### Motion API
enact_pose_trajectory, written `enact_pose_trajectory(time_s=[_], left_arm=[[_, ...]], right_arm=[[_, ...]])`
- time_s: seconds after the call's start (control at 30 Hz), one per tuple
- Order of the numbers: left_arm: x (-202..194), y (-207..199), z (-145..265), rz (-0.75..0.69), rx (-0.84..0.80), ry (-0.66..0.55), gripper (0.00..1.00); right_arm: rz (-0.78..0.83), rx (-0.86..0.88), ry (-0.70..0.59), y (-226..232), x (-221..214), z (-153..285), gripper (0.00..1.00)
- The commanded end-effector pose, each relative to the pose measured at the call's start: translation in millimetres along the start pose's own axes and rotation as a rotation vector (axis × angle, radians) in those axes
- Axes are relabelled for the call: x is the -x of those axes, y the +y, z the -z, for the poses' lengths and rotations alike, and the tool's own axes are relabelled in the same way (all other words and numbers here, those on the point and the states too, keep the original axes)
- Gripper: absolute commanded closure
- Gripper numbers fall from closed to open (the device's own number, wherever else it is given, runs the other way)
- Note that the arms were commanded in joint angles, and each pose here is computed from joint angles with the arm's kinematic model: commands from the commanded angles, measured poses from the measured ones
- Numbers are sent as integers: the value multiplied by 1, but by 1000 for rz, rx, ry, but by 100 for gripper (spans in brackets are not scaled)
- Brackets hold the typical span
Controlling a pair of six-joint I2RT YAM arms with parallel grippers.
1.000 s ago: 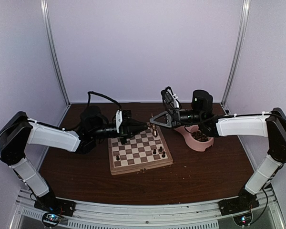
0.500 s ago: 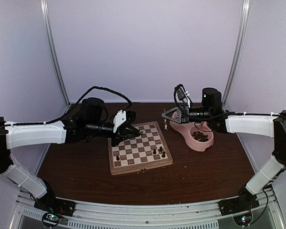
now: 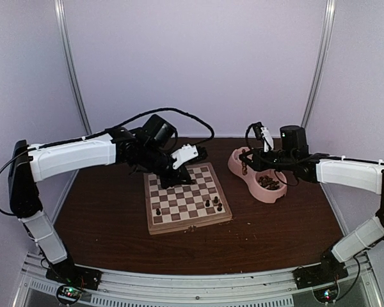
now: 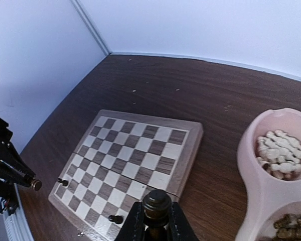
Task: Set up the chess pieces on the board
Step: Place the pawn on d7.
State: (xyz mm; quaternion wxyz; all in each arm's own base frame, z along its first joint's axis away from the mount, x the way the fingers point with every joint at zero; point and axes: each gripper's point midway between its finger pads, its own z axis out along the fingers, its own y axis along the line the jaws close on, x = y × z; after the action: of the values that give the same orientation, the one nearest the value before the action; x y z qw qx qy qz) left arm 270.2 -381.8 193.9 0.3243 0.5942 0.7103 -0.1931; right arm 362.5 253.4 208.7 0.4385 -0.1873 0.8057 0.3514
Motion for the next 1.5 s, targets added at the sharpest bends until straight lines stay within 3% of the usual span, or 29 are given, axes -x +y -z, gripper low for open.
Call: enact_pose_trajectory(time_s=[0.0, 0.27, 0.43, 0.7, 1.1, 1.23, 1.47], left_arm=[[-24, 3, -21, 176, 3, 184, 100], [-32, 10, -59, 324, -29, 331, 100], [-39, 4, -73, 389, -75, 393, 100], [-67, -10, -86, 497, -138, 589, 100], [-84, -7, -103, 549, -103, 655, 98], [-81, -3, -101, 549, -84, 647, 86], [-66, 4, -91, 539, -58, 598, 53]], right_arm=[[70, -297, -118, -42, 16, 32, 98], [103, -485, -214, -66, 14, 66, 97], [116, -531, -235, -70, 17, 77, 97], [118, -552, -269, -72, 14, 86, 97], [125, -542, -248, -72, 12, 81, 97], [127, -538, -246, -71, 11, 80, 97], [129, -535, -229, -71, 11, 78, 97]])
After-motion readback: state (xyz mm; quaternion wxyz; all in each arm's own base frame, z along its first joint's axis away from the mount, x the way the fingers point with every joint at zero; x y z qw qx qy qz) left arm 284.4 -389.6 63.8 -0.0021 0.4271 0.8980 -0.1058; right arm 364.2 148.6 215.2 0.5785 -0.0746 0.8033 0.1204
